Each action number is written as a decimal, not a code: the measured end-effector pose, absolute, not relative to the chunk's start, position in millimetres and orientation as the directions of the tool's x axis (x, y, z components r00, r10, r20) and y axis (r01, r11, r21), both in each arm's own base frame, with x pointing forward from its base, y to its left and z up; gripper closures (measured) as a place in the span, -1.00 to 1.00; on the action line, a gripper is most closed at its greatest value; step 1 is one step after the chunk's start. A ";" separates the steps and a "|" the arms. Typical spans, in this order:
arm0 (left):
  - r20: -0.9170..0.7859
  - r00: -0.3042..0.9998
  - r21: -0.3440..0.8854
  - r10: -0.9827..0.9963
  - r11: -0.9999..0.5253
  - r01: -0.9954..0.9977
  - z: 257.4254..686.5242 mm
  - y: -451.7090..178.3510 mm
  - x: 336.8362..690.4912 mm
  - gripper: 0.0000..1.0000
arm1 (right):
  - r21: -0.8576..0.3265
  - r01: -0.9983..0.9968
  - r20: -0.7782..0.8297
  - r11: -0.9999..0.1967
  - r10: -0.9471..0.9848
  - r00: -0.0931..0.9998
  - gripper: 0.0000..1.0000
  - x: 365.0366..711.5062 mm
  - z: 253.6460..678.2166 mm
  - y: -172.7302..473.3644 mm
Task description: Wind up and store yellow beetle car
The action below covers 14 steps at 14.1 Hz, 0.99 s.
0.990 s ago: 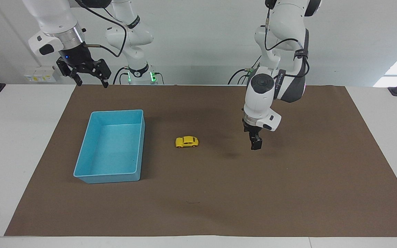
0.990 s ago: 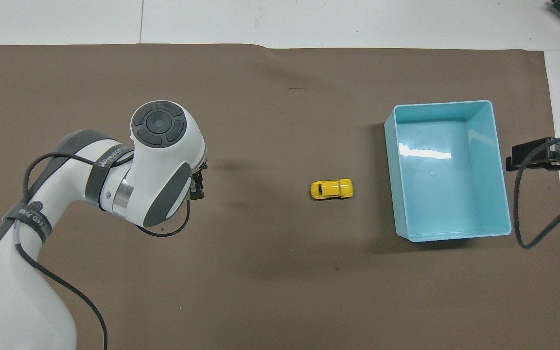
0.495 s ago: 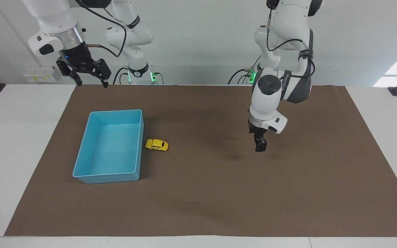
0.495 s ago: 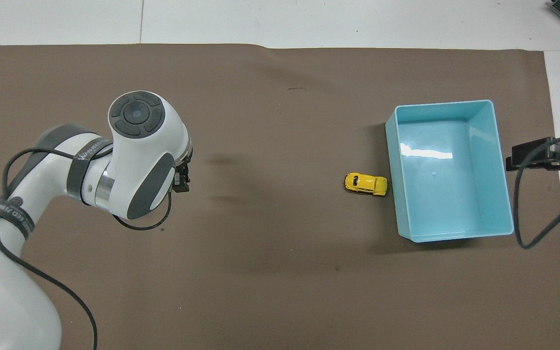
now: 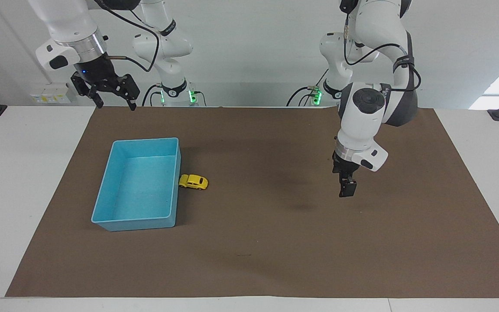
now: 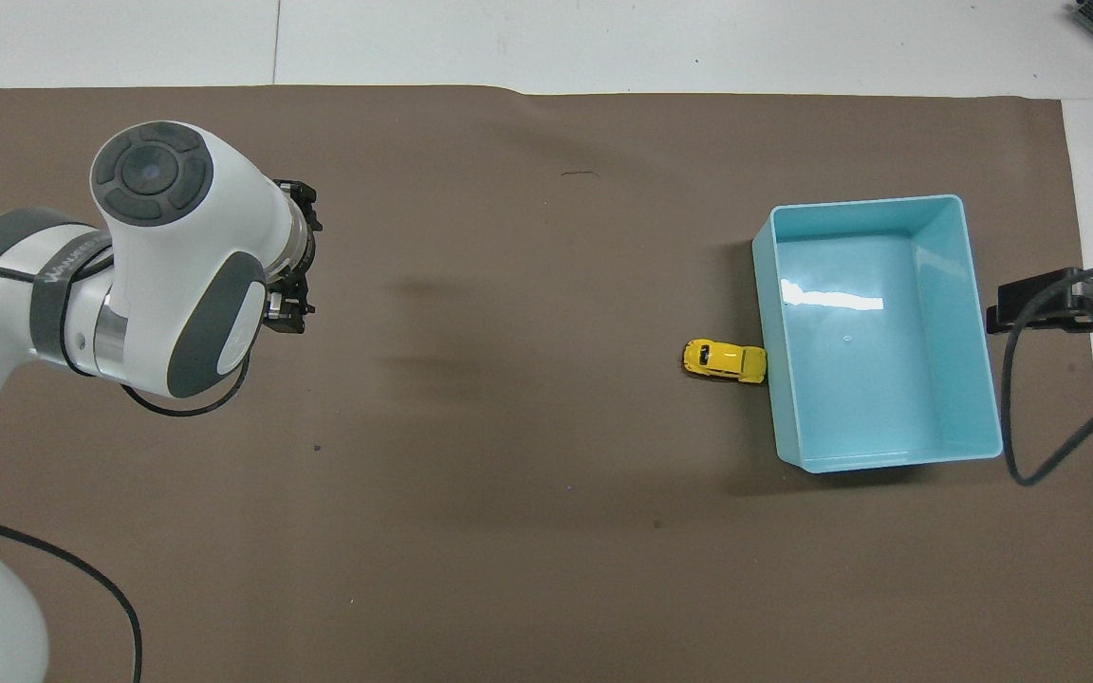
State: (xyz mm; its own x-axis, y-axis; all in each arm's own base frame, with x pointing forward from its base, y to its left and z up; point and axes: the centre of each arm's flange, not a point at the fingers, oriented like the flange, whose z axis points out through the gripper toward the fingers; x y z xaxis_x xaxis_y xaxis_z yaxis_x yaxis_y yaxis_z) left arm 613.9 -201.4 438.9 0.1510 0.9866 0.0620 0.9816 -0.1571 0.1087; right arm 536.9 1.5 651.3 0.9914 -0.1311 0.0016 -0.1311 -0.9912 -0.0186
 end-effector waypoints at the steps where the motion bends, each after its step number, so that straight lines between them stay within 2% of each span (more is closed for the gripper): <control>1: 0.065 0.184 0.114 0.981 -0.190 0.975 444.2 -196.3 614.7 -1.00 | -0.019 -0.132 0.002 -0.991 -0.132 0.991 -1.00 536.9 651.3 1.2; 8: 0.094 0.486 0.122 0.869 -0.495 0.861 472.5 -137.7 624.1 -1.00 | -0.019 -0.132 0.002 -0.991 -0.132 0.991 -1.00 536.9 651.3 1.0; 14: 0.124 0.688 0.090 0.715 -0.698 0.710 480.8 -98.7 627.6 -1.00 | -0.019 -0.114 0.002 -0.993 -0.114 0.993 -1.00 536.8 651.4 9.6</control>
State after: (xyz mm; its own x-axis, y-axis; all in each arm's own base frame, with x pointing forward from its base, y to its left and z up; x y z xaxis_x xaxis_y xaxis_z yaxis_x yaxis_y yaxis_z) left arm 627.6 -98.7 480.8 0.6876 0.7155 0.1236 0.7102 -0.6982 0.0904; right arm 536.8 9.6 651.4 0.9934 -0.1144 0.0017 -0.1143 -0.9933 -0.0187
